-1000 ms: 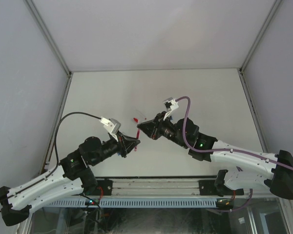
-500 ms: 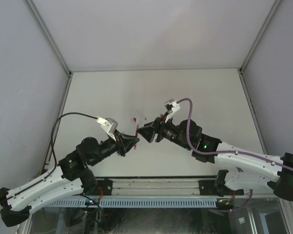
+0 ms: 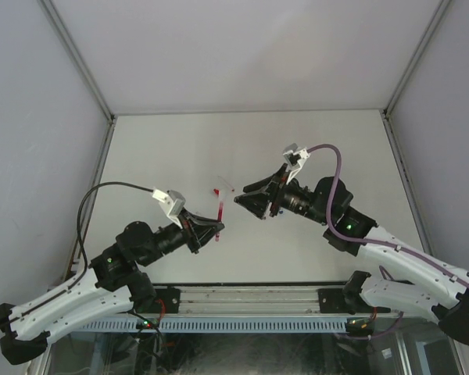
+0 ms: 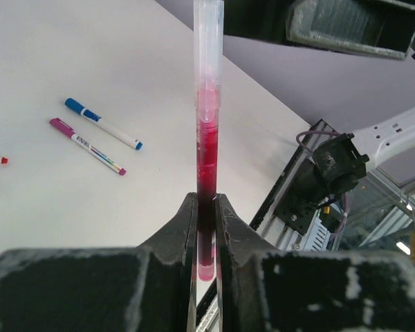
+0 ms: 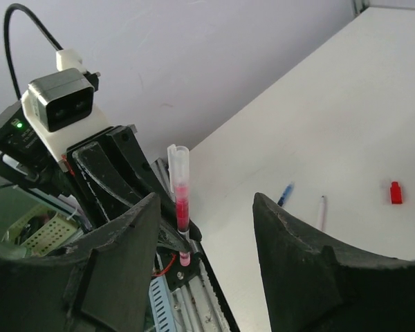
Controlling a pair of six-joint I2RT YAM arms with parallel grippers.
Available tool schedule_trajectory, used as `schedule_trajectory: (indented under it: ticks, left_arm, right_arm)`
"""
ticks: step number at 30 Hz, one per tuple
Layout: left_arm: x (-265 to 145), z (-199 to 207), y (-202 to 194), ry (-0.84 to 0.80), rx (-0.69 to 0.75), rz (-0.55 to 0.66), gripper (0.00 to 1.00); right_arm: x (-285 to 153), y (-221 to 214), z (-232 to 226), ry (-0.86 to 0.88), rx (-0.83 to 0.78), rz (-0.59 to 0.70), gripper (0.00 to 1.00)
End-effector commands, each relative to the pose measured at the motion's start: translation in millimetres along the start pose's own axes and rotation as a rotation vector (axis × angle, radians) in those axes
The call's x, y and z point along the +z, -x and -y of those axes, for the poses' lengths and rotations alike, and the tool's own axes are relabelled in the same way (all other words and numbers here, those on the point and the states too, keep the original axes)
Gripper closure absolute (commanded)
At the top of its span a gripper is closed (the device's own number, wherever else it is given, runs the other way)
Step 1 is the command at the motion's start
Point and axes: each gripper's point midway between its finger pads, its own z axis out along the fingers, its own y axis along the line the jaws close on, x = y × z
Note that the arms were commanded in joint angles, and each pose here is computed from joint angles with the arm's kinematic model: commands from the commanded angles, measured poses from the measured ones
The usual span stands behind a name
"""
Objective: Insert the pens into the pen caps
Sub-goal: Press the pen cap onto the pen.
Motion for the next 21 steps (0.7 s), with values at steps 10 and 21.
schedule_trajectory:
  ticks: [10,21]
  left_arm:
    - [-5.0,41.5,27.6,-0.194,0.03,0.057,1.0]
    - [-6.7,45.6,27.7,-0.218,0.036,0.055,1.0]
  right_arm:
    - [1.3,55.5,-73.1,0.313,-0.131,0.081,0.41]
    - [17.7,40.3,-74.2,0.289,-0.152,0.021,0.5]
